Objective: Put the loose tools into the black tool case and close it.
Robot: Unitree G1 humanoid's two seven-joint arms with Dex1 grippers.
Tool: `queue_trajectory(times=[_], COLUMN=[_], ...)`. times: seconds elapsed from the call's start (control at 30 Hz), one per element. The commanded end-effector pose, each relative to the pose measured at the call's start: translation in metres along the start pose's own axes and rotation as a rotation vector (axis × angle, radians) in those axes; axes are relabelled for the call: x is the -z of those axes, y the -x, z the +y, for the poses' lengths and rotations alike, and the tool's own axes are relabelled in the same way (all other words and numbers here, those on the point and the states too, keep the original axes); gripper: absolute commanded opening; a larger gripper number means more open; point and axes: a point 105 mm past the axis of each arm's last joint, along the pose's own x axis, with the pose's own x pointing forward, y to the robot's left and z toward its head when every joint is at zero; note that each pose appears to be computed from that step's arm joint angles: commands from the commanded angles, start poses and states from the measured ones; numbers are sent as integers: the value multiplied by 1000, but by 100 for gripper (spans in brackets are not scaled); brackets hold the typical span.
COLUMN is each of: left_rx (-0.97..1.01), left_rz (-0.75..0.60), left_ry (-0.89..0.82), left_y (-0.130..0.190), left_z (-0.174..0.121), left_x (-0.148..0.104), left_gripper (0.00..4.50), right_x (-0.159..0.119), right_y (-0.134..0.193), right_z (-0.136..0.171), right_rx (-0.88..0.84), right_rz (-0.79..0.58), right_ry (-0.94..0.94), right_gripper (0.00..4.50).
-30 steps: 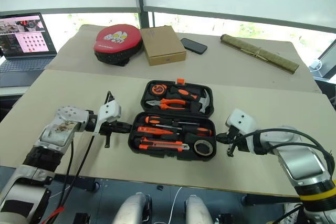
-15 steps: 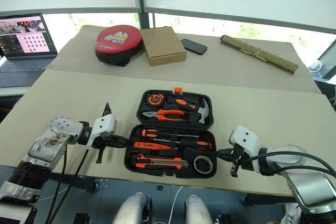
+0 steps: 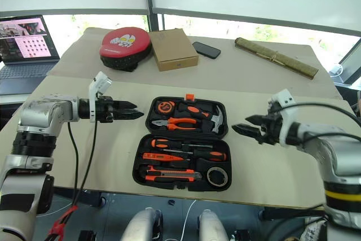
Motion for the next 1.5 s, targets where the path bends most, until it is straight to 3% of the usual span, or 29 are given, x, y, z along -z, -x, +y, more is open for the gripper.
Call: queue_trajectory(times=[0.03, 0.17, 0.2, 0.3, 0.43, 0.53, 0.57, 0.6, 0.63, 0.67, 0.83, 1.03, 1.3, 1.5], left_rx=[-22, -103, -113, -118, -102, -86, -80, -71, -60, -41, 80, 43, -111, -253], left_rz=[23, 36, 33, 11, 20, 17, 17, 15, 9, -3, -108, -238, -299, -345], left_ry=[83, 146, 150, 195, 194, 197, 195, 190, 183, 175, 66, -172, -631, -763], left_y=[-11, -28, -30, -34, -37, -37, -37, -38, -38, -38, -34, -27, -27, -16], left_z=[-1, 15, 18, 23, 22, 20, 19, 19, 17, 14, -9, -20, -24, -13], left_x=[-2, 4, 5, 3, 5, 5, 6, 6, 6, 4, -14, -29, -4, 4], left_gripper=[450, 450, 450, 377, 214, 119, 76, 72, 24, 6, 6, 6, 6, 6], right_x=[-2, 2, 3, 7, 11, 11, 11, 10, 9, 7, -9, -22, -11, 1], right_y=[-14, -34, -38, -42, -44, -46, -46, -46, -46, -46, -39, -24, -8, 2], right_z=[0, -6, -7, -14, -14, -10, -9, -7, -6, -4, 6, 16, 26, 38], right_rx=[2, 36, 44, 71, 70, 55, 51, 45, 41, 33, 1, 11, 136, 174], right_rz=[31, 82, 89, 101, 116, 114, 109, 102, 94, 79, -12, -124, -228, -286], right_ry=[-98, -133, -140, -162, -155, -151, -152, -152, -155, -156, -142, -25, 343, 674], right_gripper=[447, 447, 422, 339, 193, 106, 59, 47, 0, 0, 0, 0, 0, 0])
